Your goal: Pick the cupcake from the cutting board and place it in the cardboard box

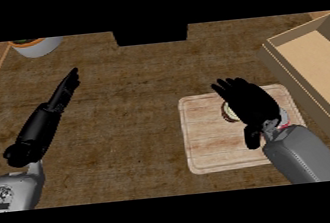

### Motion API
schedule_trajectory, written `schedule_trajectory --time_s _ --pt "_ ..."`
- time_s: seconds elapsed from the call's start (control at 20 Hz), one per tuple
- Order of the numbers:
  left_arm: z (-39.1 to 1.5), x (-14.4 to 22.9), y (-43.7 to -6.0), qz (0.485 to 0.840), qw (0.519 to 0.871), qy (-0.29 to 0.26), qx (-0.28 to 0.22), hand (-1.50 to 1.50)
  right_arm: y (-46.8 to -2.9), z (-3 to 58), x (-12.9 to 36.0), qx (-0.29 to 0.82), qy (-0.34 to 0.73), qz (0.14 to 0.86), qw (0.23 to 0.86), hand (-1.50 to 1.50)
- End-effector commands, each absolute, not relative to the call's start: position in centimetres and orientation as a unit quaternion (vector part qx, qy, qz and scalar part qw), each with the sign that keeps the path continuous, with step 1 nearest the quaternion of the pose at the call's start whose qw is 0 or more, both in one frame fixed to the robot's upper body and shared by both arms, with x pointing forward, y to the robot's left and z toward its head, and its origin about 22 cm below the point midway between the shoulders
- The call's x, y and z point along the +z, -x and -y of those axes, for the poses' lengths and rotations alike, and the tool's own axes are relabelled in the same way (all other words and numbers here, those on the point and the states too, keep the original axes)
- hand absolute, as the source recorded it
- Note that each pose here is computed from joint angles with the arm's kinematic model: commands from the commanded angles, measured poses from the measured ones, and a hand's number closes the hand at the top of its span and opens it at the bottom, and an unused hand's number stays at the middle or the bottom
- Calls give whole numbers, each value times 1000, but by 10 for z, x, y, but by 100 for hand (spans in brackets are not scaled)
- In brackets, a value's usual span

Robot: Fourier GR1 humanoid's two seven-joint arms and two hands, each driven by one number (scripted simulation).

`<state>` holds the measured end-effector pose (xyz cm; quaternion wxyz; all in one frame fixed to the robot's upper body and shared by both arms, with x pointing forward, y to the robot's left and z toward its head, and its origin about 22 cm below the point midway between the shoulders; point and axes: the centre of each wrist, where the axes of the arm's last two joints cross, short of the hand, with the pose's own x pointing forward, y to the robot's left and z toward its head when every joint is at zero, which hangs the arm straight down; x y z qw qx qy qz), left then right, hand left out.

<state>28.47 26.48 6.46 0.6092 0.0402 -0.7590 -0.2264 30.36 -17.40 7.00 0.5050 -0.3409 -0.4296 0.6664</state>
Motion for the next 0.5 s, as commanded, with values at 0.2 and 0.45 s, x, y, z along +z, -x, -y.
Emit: schedule_trajectory --time_s 0.2,0.45 --pt "-260 68 -306 756 610 -45 -232 0 -321 173 44 669 345 421 507 -150" --pt "-265 72 -300 757 612 -38 -227 0 -322 170 46 662 364 403 516 -150"
